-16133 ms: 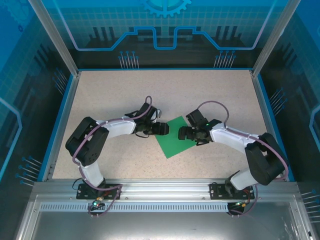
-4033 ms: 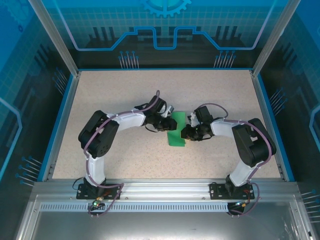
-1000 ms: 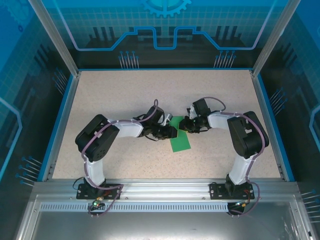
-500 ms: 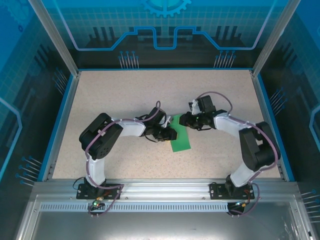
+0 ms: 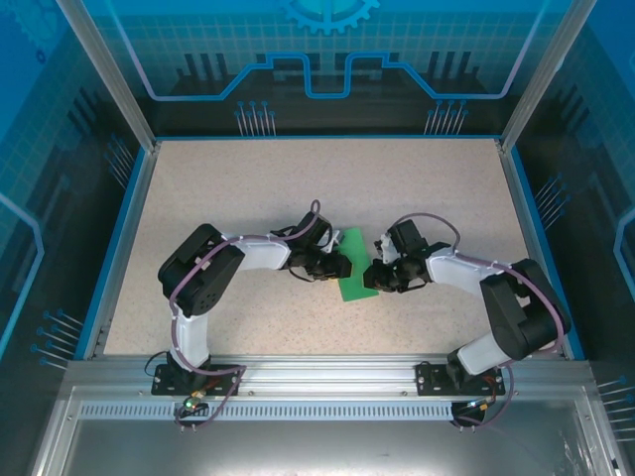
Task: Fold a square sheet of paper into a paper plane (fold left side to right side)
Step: Hold the square sheet of paper at the center of the table.
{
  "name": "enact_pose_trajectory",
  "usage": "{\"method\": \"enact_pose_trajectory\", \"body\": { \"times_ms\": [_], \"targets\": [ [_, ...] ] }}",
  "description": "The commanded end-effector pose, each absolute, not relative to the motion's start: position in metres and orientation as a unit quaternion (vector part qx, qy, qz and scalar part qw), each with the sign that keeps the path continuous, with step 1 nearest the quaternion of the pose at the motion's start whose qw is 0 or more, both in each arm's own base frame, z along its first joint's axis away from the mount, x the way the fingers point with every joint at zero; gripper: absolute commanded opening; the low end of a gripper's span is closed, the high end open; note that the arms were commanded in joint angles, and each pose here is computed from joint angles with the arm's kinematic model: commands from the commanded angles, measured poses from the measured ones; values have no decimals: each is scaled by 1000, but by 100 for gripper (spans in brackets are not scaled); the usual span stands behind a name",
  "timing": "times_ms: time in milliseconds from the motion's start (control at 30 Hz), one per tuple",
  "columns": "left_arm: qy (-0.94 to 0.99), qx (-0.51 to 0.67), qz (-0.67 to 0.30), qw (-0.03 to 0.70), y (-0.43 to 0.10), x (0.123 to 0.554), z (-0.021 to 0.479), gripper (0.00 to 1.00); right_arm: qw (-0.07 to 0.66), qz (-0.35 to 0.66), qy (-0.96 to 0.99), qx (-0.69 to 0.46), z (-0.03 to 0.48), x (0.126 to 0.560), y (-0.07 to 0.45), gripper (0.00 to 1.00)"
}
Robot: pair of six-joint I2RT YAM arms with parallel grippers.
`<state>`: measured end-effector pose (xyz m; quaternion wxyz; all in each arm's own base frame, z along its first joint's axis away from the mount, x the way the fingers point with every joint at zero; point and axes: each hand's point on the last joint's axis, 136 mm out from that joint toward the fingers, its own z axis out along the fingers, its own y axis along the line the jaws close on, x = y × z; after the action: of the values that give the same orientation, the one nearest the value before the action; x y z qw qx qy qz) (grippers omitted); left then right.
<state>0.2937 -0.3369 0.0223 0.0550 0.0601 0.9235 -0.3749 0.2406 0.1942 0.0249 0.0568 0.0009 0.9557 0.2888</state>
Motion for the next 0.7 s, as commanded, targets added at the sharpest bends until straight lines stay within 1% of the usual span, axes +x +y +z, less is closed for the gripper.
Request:
{"method": "enact_pose_trajectory", "body": {
  "times_ms": [0,233,333,467,667],
  "targets": [
    [934,64,-350,42,-334,289,13,30,35,254,967,5,7,231,184,16],
    [925,69,-366,72,-337,309,41,38,9,218,976,10,-13,218,171,16],
    [927,74,-360,77,-337,318,43,38,8,213,977,12,-15,216,169,15],
    [930,73,-351,80,-334,327,34,34,9,204,979,11,-14,217,166,15],
    [936,67,-335,81,-325,333,19,34,7,193,981,10,-15,216,162,15]
  ]
}}
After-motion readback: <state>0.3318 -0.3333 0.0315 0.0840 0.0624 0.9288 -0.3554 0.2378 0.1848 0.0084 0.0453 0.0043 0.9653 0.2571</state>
